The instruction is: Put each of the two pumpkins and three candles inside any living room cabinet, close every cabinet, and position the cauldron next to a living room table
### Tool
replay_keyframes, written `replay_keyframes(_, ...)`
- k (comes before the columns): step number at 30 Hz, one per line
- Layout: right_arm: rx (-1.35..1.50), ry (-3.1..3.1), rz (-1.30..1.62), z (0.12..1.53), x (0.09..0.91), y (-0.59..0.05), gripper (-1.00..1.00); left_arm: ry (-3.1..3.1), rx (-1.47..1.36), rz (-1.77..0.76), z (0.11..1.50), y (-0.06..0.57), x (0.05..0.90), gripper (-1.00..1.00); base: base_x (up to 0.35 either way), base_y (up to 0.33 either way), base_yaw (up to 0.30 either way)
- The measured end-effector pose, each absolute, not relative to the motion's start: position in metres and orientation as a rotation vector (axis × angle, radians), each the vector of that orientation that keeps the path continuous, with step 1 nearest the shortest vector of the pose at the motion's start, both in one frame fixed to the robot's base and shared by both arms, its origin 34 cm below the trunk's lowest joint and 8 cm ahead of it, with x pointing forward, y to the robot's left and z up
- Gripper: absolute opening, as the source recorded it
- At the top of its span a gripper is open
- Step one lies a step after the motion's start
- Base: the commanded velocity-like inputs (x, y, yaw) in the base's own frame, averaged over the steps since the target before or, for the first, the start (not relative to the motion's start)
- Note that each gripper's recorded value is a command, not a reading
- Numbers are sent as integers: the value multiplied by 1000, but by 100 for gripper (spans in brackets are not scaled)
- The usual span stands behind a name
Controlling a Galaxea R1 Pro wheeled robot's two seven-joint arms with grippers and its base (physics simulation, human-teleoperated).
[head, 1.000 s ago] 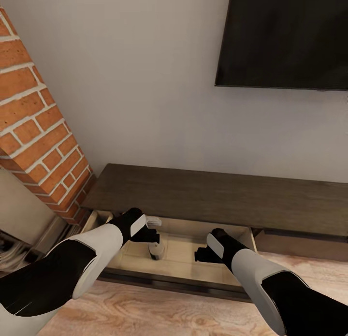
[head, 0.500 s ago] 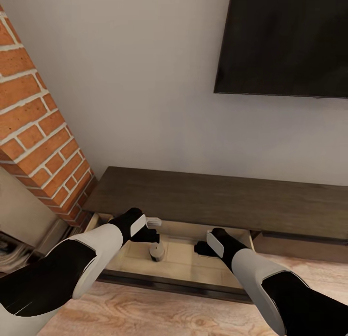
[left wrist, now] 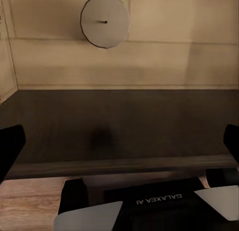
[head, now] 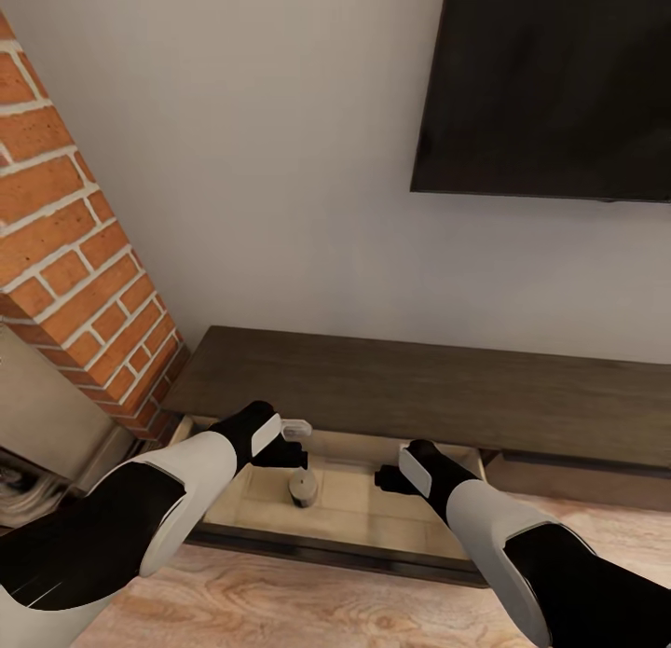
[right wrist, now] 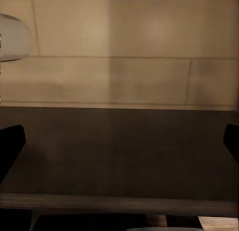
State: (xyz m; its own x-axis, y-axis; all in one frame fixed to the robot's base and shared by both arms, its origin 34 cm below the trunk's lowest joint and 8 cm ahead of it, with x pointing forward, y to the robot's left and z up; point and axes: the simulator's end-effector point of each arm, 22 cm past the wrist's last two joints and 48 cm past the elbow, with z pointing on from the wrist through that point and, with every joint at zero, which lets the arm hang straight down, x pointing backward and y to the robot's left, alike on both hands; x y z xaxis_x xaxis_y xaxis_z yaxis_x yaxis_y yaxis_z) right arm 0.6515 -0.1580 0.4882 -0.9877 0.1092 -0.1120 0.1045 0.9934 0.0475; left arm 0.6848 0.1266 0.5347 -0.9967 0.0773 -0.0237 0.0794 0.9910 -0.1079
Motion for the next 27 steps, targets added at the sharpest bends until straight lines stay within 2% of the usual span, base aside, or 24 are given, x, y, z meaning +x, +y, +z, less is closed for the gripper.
replay_keyframes(7,159,3029,69,499,649,-158,100,3111,122,-182,548,125,687,100,0,0,0)
replay_keyframes(14,145,3008,233,518,654,-137,100,3102,121,-181,565,125,690,100,0,0,11)
replay_keyframes(27,136,2992,240,549,659,-136,100,3076,118,-175,597,125,696,100,0,0,66)
